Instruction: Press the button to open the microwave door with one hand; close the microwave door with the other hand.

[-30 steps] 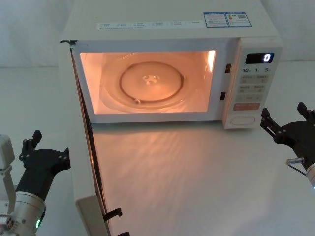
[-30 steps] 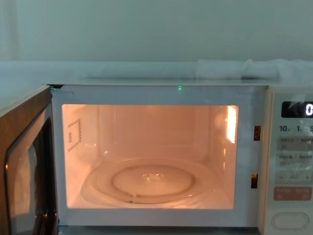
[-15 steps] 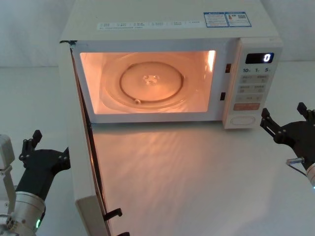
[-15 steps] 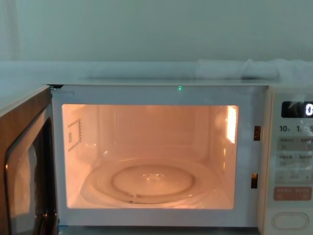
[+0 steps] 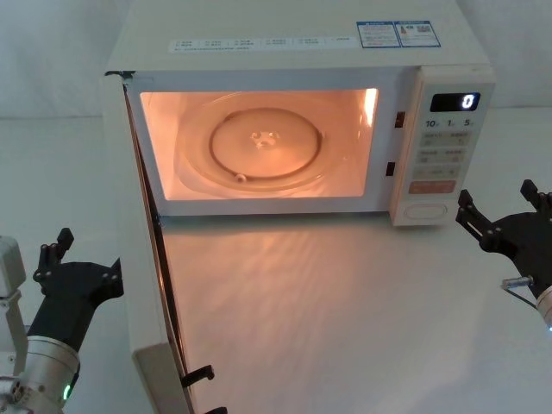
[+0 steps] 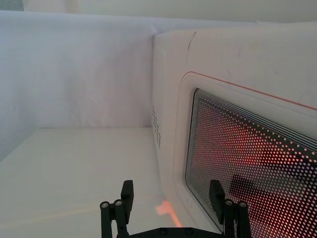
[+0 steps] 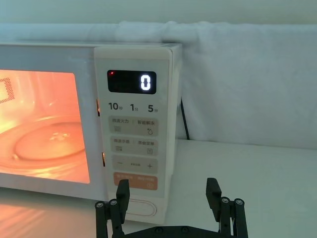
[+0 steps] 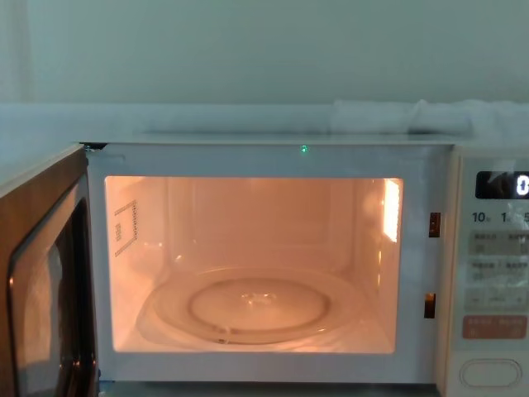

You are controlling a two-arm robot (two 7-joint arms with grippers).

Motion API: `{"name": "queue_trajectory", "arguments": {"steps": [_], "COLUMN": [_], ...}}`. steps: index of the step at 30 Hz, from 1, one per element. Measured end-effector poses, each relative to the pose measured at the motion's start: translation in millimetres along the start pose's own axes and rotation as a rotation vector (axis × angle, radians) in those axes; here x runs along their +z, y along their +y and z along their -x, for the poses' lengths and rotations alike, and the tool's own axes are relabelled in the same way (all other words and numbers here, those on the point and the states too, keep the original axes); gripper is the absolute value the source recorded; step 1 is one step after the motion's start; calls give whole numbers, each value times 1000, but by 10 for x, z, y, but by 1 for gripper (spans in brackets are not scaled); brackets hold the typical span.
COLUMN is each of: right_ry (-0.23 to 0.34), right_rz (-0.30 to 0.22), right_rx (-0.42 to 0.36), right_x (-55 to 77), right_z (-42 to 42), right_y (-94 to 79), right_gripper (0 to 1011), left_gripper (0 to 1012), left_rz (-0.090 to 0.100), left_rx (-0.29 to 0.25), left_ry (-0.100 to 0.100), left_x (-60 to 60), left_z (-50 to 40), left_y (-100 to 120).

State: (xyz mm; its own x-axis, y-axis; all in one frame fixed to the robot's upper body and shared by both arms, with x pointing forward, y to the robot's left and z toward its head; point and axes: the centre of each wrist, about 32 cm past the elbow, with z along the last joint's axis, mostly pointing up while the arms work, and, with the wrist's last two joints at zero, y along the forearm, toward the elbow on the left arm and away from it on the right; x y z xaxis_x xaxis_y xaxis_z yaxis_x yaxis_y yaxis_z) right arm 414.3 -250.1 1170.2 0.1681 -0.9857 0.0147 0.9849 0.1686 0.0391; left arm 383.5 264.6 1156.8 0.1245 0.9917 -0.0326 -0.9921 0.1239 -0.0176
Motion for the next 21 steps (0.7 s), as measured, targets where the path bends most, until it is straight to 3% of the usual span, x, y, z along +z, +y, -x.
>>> {"name": "queue_trajectory", "arguments": {"steps": [7, 21], "right_ry": [0, 0], "right_rz": [0, 0], "right_rx": [0, 0], "right_x": [0, 0], "right_z": [0, 0], "right_y": [0, 0], "right_gripper": [1000, 1000], "left_gripper": [894, 451], "left_rz": [0, 0], "left_rx": [0, 0], "left_ry": [0, 0], "left_x": [0, 0], "left_z": [0, 0], "left_y": [0, 0]}}
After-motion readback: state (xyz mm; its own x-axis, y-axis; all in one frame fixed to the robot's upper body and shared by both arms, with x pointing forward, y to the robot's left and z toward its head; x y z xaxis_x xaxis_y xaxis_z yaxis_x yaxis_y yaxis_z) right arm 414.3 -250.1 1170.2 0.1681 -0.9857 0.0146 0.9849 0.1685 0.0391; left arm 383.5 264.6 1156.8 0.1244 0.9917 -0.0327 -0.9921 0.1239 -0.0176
